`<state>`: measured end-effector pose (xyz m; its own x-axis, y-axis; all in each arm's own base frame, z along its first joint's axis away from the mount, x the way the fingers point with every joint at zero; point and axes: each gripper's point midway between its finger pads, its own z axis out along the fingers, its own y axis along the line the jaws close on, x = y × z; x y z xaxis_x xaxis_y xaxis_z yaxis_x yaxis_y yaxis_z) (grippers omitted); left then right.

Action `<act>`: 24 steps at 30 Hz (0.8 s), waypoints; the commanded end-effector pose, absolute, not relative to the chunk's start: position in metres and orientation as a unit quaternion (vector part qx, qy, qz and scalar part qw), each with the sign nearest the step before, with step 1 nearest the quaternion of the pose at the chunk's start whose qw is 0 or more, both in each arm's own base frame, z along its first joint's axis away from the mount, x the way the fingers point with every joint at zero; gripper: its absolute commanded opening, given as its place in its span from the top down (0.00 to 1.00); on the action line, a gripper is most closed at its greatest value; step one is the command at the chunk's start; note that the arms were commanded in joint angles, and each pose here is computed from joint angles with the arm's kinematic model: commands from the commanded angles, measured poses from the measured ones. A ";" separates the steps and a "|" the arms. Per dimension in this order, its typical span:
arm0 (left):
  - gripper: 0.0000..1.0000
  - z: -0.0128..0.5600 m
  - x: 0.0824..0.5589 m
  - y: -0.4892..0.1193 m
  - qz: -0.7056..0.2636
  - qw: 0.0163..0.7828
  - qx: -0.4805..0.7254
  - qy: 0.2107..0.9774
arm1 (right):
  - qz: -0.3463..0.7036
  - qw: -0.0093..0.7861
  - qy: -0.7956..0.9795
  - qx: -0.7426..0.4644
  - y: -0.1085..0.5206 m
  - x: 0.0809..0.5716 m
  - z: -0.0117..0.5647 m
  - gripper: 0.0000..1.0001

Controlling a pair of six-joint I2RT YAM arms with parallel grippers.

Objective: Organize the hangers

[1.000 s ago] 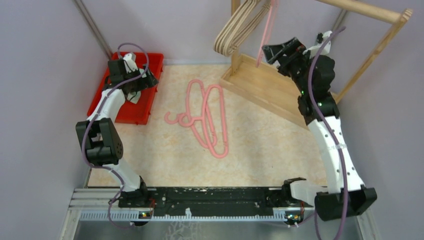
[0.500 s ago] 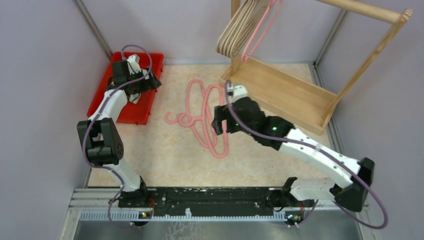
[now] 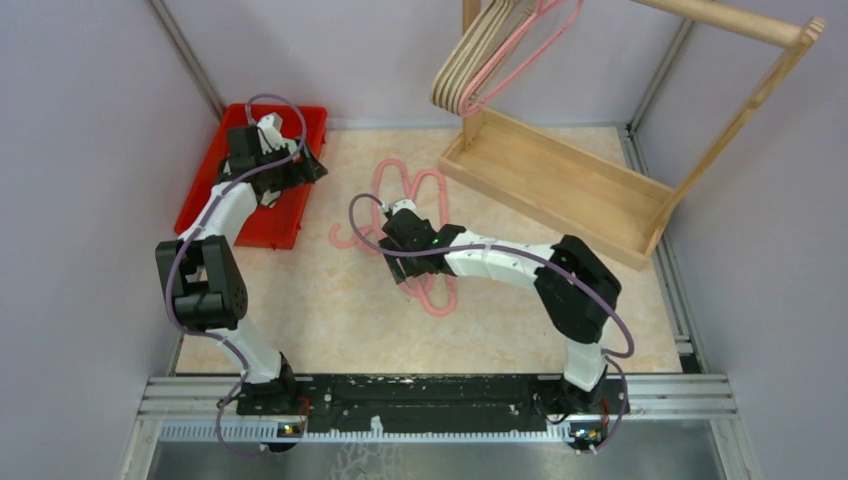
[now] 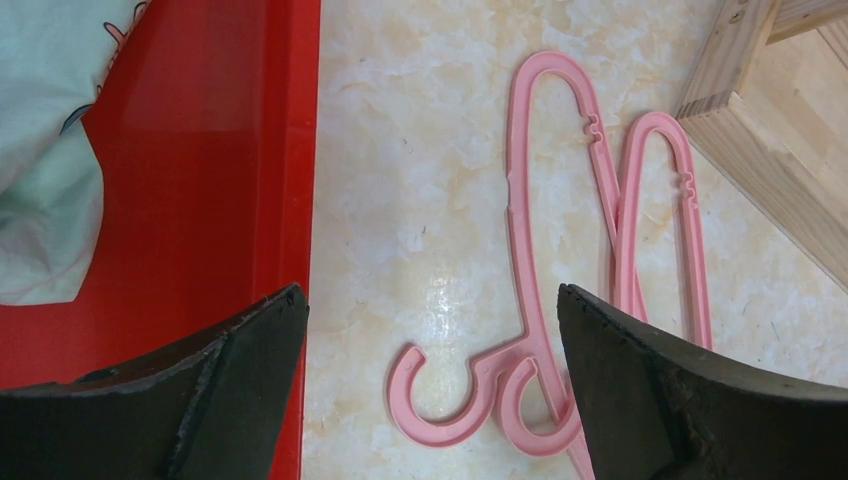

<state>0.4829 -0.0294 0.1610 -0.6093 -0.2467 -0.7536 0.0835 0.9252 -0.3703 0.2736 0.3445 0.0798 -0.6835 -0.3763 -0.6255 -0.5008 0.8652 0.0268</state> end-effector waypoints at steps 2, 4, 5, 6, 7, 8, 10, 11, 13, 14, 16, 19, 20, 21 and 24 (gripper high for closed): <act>0.00 0.183 0.484 -0.039 -0.214 0.464 -0.035 0.859 | 0.116 0.359 0.902 -0.210 0.369 0.313 0.093 0.32; 0.00 0.183 0.483 -0.039 -0.212 0.464 -0.032 0.860 | 0.113 0.356 0.908 -0.192 0.363 0.320 0.084 0.35; 0.00 0.182 0.483 -0.039 -0.211 0.463 -0.031 0.861 | 0.117 0.354 0.909 -0.186 0.361 0.323 0.081 0.36; 0.00 0.181 0.482 -0.039 -0.210 0.463 -0.030 0.861 | 0.121 0.351 0.910 -0.183 0.360 0.326 0.078 0.37; 0.00 0.180 0.481 -0.039 -0.209 0.462 -0.029 0.862 | 0.123 0.347 0.912 -0.181 0.359 0.328 0.074 0.38; 0.00 0.178 0.481 -0.039 -0.207 0.461 -0.028 0.863 | 0.125 0.341 0.914 -0.181 0.359 0.330 0.070 0.40; 0.00 0.174 0.481 -0.038 -0.206 0.457 -0.029 0.864 | 0.126 0.329 0.917 -0.186 0.360 0.332 0.061 0.42; 0.00 0.173 0.481 -0.039 -0.207 0.457 -0.028 0.865 | 0.126 0.324 0.918 -0.188 0.361 0.332 0.057 0.43; 0.00 0.171 0.481 -0.039 -0.211 0.455 -0.029 0.865 | 0.129 0.315 0.920 -0.192 0.364 0.331 0.050 0.45; 0.00 0.170 0.482 -0.039 -0.211 0.455 -0.029 0.865 | 0.133 0.314 0.920 -0.193 0.366 0.331 0.050 0.46; 0.00 0.168 0.483 -0.039 -0.211 0.454 -0.030 0.865 | 0.138 0.315 0.920 -0.190 0.368 0.330 0.051 0.46; 0.00 0.166 0.483 -0.040 -0.212 0.452 -0.031 0.866 | 0.142 0.314 0.920 -0.189 0.369 0.329 0.051 0.47; 0.00 0.165 0.483 -0.039 -0.211 0.452 -0.031 0.866 | 0.142 0.311 0.920 -0.189 0.369 0.328 0.049 0.47; 0.00 0.163 0.483 -0.039 -0.211 0.451 -0.031 0.867 | 0.140 0.309 0.921 -0.190 0.368 0.327 0.047 0.47; 0.00 0.161 0.483 -0.039 -0.211 0.449 -0.032 0.868 | 0.131 0.301 0.925 -0.193 0.365 0.325 0.041 0.50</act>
